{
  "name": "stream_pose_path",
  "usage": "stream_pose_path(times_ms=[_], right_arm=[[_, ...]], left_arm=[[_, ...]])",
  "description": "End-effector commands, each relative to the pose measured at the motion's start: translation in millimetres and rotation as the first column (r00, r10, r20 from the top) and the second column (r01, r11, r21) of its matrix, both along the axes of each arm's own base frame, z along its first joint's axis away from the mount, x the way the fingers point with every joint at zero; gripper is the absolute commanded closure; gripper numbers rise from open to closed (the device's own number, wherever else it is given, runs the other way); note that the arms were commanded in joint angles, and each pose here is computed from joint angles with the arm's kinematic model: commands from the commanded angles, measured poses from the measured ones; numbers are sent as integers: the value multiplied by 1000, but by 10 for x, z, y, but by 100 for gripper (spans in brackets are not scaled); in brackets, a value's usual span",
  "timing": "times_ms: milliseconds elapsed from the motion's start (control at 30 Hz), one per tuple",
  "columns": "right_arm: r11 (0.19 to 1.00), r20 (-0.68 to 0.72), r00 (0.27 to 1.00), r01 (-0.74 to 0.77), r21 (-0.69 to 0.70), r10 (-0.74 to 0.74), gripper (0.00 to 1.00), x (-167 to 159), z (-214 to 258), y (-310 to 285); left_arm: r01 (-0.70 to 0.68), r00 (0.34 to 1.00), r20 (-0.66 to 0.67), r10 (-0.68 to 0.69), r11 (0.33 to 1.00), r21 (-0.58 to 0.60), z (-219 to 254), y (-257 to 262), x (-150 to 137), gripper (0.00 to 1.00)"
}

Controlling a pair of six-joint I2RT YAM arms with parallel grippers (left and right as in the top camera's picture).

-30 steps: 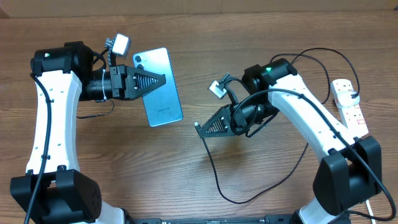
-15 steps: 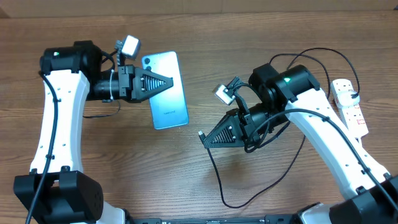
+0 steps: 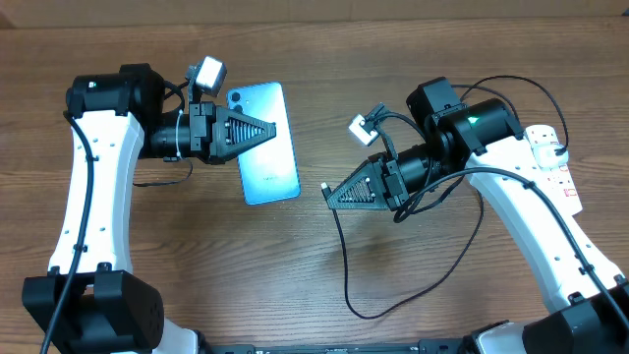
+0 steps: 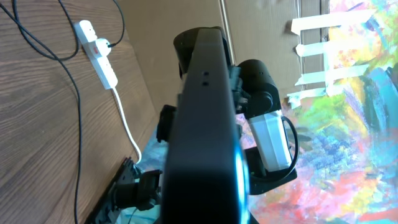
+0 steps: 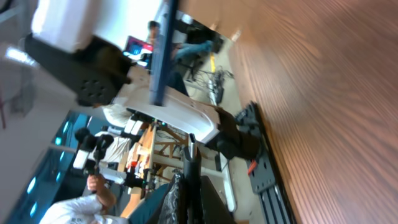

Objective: Plug charger to phone and switch on socket

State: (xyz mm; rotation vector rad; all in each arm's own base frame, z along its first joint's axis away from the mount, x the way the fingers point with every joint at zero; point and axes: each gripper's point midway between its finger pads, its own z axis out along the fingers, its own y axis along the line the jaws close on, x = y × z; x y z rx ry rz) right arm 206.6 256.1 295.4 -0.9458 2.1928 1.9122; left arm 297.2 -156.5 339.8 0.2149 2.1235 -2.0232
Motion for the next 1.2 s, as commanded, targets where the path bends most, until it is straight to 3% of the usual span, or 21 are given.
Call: stream_pose_path(times_ms=[0,367,667,1167], right_arm=[[995,-28,999,26,-92,-29,96,-96,-1,-50],[996,4,999,44,-82,-44,96,-275,222,-107],[996,-10,999,-41,-82,40,96,-488,235,71],[967,13,998,66,-247,-65,96,-302,42,360]], left_arm=[[-8,1000,21,9,999,-50,149,-3,-10,96],[-7,1000,17,8,999,-50,138,0,56,96],[14,1000,-8,-14,999,-52,138,-65,21,96],[57,998,17,-56,997,-51,133,-189,2,96]])
